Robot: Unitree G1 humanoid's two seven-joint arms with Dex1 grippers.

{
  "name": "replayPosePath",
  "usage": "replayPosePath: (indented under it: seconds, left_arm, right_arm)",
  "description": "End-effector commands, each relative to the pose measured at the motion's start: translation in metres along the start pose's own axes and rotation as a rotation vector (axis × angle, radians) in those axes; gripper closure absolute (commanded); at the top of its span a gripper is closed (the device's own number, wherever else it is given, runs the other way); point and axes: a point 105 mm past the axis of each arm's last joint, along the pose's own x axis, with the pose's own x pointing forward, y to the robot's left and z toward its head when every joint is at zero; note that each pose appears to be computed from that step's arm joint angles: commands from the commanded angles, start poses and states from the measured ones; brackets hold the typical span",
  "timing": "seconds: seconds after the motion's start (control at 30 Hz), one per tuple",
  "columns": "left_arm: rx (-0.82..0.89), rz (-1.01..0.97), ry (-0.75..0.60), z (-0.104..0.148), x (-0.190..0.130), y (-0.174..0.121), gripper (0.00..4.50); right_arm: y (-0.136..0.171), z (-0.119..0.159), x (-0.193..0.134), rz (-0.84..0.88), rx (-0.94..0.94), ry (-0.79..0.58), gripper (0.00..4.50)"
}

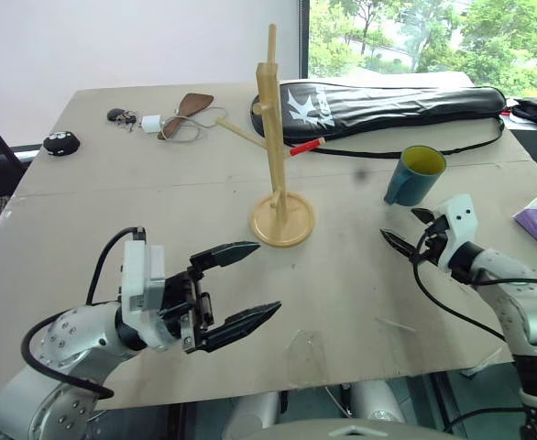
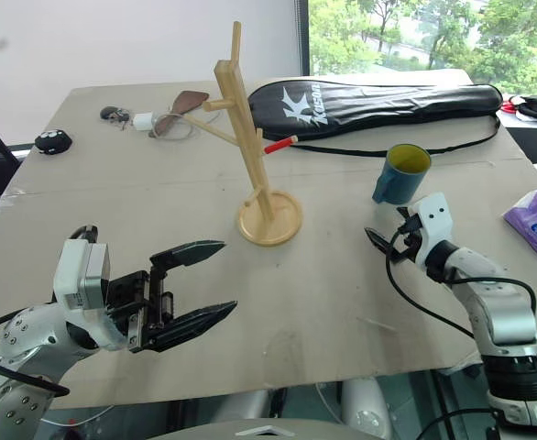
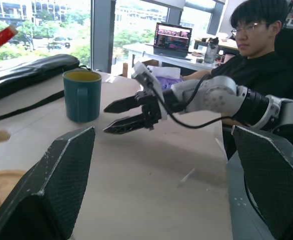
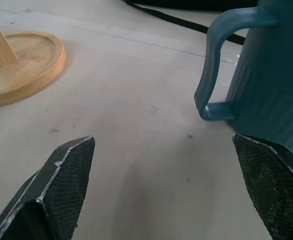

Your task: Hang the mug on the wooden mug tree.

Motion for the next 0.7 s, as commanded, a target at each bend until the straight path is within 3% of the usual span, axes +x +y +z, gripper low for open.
replayPosePath:
  seconds: [0.03,0.3,0.7]
  left_arm:
    - [0.034,0.009,0.004,0.011,0.009,-0.013,0.00]
    - [0.043,0.122,0.024,0.016,0.012,-0.008,0.00]
    - [0.019,0.149,0.066,0.009,-0.038,0.027,0.00]
  right_arm:
    - [0.003,0.020,0.009,0.028,-0.036,-0.075,0.05]
    - [-0.006,0.026,0.022,0.004,-0.028,-0.100,0.05]
    - [0.000,0.026,0.030,0.028,-0.001,-0.110,0.05]
